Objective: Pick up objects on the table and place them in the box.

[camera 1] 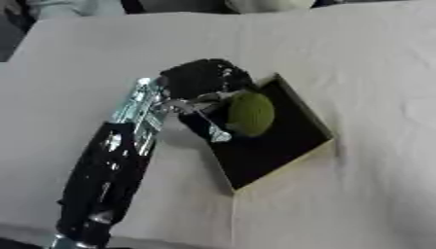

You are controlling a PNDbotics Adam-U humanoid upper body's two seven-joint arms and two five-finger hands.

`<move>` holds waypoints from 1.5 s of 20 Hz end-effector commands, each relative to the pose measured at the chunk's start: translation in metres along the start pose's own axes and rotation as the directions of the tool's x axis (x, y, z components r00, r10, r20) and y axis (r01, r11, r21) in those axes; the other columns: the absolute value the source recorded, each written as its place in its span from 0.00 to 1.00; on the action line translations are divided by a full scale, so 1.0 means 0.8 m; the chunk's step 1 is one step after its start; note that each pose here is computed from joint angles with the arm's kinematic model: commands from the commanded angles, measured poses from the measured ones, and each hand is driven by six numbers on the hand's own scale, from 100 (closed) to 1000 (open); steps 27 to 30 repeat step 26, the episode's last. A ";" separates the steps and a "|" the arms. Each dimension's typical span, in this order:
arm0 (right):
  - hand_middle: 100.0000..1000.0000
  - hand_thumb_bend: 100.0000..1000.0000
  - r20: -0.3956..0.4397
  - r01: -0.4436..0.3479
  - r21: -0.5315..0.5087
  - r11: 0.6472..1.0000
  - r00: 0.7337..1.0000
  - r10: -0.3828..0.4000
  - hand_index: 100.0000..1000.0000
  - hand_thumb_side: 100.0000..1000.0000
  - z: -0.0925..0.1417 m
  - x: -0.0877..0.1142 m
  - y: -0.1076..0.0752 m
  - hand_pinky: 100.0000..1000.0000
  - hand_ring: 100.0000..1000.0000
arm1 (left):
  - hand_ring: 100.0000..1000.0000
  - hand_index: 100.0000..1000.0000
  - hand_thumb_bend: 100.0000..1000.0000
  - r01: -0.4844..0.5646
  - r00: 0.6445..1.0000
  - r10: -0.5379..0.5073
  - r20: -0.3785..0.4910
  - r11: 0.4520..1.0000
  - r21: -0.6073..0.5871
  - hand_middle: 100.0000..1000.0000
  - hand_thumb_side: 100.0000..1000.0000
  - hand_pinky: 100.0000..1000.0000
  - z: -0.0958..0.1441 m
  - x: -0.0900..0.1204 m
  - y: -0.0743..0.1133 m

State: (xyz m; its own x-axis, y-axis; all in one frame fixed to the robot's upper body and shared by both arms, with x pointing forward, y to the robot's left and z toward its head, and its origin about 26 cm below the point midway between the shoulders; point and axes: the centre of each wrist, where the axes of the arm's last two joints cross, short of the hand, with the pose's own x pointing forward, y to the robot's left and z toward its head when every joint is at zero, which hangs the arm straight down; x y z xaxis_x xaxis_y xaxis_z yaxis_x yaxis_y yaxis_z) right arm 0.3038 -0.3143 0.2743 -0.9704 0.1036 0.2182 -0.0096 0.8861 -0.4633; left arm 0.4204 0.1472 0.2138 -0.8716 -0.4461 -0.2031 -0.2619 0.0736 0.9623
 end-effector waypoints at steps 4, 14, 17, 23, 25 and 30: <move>0.65 0.00 0.019 -0.041 0.009 0.999 0.999 0.041 0.87 0.51 -0.007 0.009 -0.009 0.70 0.80 | 0.69 0.84 0.11 -0.026 0.999 0.036 -0.037 0.970 0.240 0.64 0.32 0.72 0.022 0.001 0.082; 0.64 0.00 0.016 -0.070 -0.021 0.997 0.997 0.070 0.87 0.51 -0.004 0.011 -0.017 0.70 0.80 | 0.60 0.78 0.00 -0.064 0.981 0.121 -0.150 0.938 0.341 0.55 0.38 0.61 0.084 -0.006 0.099; 0.64 0.00 0.010 -0.080 -0.033 0.996 0.997 0.081 0.87 0.51 -0.002 0.012 -0.018 0.70 0.80 | 0.58 0.74 0.00 -0.065 0.956 0.178 -0.233 0.903 0.425 0.53 0.42 0.59 0.126 -0.009 0.096; 0.64 0.00 0.007 -0.094 -0.047 0.994 0.996 0.094 0.87 0.51 0.000 0.012 -0.020 0.70 0.80 | 0.56 0.72 0.00 0.009 0.906 0.258 -0.336 0.780 0.625 0.52 0.54 0.56 0.192 0.001 0.117; 0.64 0.00 0.010 -0.092 -0.052 0.994 0.996 0.093 0.87 0.51 0.000 0.012 -0.019 0.70 0.80 | 0.56 0.71 0.00 0.045 0.894 0.281 -0.349 0.718 0.694 0.52 0.56 0.56 0.206 0.004 0.130; 0.64 0.00 0.013 -0.090 -0.055 0.994 0.996 0.091 0.87 0.51 -0.001 0.012 -0.019 0.70 0.80 | 0.57 0.71 0.00 0.063 0.890 0.291 -0.350 0.682 0.729 0.52 0.56 0.56 0.212 0.007 0.137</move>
